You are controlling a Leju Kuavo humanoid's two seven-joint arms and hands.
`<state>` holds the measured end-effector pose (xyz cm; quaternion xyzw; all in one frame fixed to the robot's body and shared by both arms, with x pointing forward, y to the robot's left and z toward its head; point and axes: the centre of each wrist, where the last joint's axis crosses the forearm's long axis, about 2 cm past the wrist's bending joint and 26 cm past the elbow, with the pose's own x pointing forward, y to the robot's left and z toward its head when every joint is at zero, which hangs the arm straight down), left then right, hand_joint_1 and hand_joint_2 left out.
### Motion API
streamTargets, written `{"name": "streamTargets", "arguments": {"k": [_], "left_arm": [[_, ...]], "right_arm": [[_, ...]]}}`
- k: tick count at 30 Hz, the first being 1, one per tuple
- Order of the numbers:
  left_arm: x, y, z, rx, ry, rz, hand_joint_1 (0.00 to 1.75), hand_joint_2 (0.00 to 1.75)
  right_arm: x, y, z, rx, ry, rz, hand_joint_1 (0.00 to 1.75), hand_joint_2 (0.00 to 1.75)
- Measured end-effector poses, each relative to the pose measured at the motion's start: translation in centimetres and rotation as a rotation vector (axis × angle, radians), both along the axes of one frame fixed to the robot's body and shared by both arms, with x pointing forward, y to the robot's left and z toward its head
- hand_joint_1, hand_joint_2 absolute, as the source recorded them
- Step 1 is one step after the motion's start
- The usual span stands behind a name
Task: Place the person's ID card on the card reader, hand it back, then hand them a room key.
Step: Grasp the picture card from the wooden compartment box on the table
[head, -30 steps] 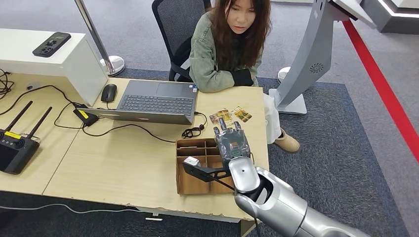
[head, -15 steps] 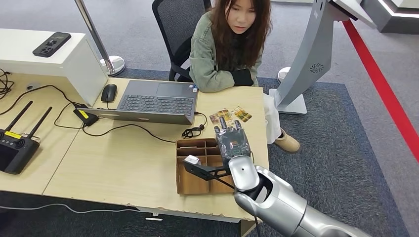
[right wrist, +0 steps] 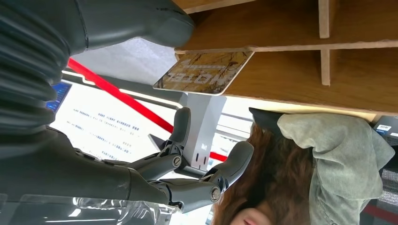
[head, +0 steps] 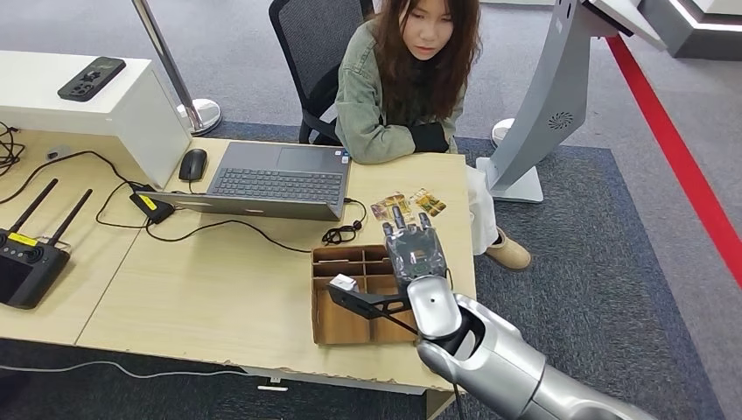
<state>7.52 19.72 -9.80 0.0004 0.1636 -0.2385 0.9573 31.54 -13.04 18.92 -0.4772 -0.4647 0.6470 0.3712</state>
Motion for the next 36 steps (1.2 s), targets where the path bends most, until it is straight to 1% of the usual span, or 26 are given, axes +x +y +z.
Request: {"name": "streamTargets", "arguments": {"k": [18,36], "left_arm": [[0.02,0.01,0.0,0.002,0.007,0.007,0.0,0.0],[0.03,0.02,0.0,0.002,0.008,0.01,0.0,0.0]], "right_arm": [[-0.16,-0.45,-0.53,-0.008,0.017,-0.008,0.42,1.75],[0.22,-1.0,-0.37,0.0,0.01,-0.036,0.51,1.75]]}}
